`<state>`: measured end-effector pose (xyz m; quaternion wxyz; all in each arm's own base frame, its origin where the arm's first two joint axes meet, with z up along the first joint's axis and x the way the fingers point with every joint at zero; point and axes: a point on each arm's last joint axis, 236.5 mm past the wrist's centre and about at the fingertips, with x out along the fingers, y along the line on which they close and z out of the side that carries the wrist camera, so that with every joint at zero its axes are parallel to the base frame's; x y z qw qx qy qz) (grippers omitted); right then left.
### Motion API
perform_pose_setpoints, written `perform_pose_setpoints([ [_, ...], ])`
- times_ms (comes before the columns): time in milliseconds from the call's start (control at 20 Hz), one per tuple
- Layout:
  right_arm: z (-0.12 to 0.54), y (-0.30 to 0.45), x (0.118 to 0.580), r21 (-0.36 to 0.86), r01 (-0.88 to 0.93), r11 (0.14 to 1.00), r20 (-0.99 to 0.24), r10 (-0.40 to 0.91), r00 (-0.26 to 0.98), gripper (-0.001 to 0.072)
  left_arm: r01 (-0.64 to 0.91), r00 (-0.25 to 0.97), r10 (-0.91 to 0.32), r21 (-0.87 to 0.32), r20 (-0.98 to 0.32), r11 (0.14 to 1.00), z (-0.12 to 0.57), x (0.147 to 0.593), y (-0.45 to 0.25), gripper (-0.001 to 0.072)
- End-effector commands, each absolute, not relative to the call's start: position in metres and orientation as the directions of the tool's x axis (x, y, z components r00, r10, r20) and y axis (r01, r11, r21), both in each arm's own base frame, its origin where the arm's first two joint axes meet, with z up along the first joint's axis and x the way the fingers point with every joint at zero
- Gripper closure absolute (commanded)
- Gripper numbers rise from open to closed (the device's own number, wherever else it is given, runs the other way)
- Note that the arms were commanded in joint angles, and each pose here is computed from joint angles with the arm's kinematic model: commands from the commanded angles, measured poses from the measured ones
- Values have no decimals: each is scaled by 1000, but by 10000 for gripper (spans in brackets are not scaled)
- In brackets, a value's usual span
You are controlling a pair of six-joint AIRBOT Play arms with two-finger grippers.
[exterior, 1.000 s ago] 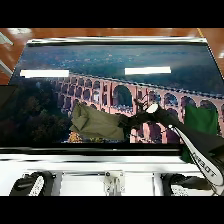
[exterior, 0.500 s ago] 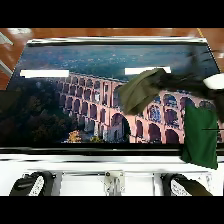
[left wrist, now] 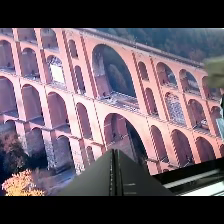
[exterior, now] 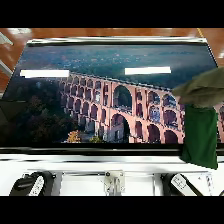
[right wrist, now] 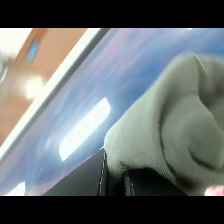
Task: Fold the shirts.
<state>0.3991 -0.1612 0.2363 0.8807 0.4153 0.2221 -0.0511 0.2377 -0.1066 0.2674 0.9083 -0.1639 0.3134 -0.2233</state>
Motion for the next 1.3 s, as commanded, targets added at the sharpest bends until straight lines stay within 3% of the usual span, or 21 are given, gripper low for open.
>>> perform_pose_setpoints([
  [0,227,-229,362,668,415,618,-479,-70,875,645,303,691,-512,-438,-510,846,264,236,-107,662],
  [150,214,-252,349,625,478,618,-520,-127,845,645,302,691,-510,-436,-512,848,263,236,-107,662],
  [250,218,-245,361,667,418,617,-478,-75,875,645,301,691,-509,-437,-513,848,263,236,-107,662],
  [400,267,-219,398,775,126,620,-217,73,973,645,299,690,-510,-439,-514,847,262,237,-106,662],
  [500,300,-214,415,811,-16,585,-49,95,994,645,298,687,-510,-440,-517,847,262,238,-106,661],
  [600,320,-198,425,781,-125,612,49,138,989,645,297,686,-510,-441,-518,847,261,238,-106,662],
  [650,318,-191,429,746,-135,652,42,156,987,645,297,686,-510,-440,-518,847,261,238,-106,661],
  [750,292,-191,432,713,-61,699,-63,151,986,645,297,684,-511,-441,-520,847,261,238,-106,662],
  [950,203,-202,400,621,194,759,-439,132,889,645,303,642,-525,-444,-559,843,252,227,-110,662],
  [1150,117,-227,325,409,498,764,-803,43,594,645,304,631,-528,-445,-568,842,249,224,-111,662],
  [1250,101,-231,300,326,543,774,-873,26,487,645,304,631,-528,-445,-568,842,249,224,-111,662],
])
